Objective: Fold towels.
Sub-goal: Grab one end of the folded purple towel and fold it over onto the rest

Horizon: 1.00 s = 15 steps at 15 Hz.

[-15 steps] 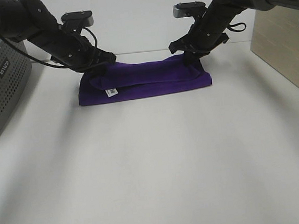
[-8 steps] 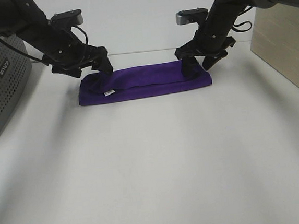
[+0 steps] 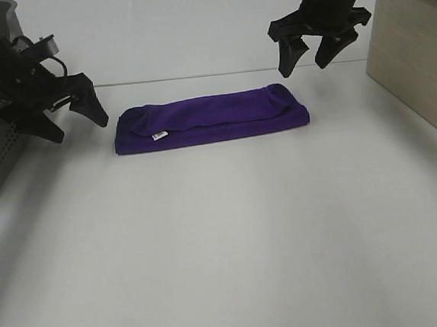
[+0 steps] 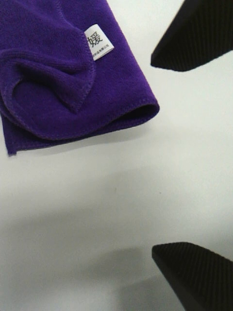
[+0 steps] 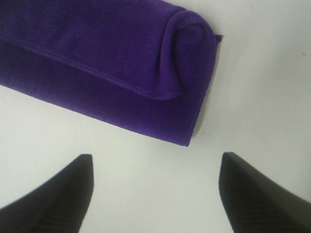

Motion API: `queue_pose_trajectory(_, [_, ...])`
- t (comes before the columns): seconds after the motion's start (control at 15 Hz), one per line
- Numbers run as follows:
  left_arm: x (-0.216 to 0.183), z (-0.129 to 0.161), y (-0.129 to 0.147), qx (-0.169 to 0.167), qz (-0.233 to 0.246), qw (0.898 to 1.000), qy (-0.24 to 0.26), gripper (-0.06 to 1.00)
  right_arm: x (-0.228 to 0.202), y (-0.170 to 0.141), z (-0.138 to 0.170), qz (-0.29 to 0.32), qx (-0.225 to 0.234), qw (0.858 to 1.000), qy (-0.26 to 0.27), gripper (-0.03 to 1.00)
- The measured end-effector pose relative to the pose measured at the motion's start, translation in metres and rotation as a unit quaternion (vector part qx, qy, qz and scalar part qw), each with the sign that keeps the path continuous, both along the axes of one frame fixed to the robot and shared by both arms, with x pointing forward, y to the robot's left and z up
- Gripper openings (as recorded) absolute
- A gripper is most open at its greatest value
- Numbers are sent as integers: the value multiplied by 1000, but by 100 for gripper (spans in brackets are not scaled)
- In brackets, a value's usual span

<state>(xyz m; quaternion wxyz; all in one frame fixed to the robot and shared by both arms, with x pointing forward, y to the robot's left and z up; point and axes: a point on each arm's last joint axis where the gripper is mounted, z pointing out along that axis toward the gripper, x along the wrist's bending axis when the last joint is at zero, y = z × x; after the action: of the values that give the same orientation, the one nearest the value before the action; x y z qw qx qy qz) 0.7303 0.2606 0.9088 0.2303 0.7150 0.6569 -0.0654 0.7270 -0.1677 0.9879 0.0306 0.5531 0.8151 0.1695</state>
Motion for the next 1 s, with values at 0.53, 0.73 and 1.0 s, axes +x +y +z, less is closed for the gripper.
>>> queue_pose_trajectory(0.53, [20, -36, -11, -86, -3, 996, 9, 87, 0, -3, 0, -26, -8, 1000, 6, 72])
queue_pose_trajectory(0.73, [23, -41, -49, -107, -27, 994, 18, 86, 0, -3, 0, -26, -8, 1000, 6, 72])
queue_pose_trajectory(1.0, [23, -45, -89, -118, -37, 992, 31, 79, 0, -3, 0, -26, -8, 1000, 6, 72])
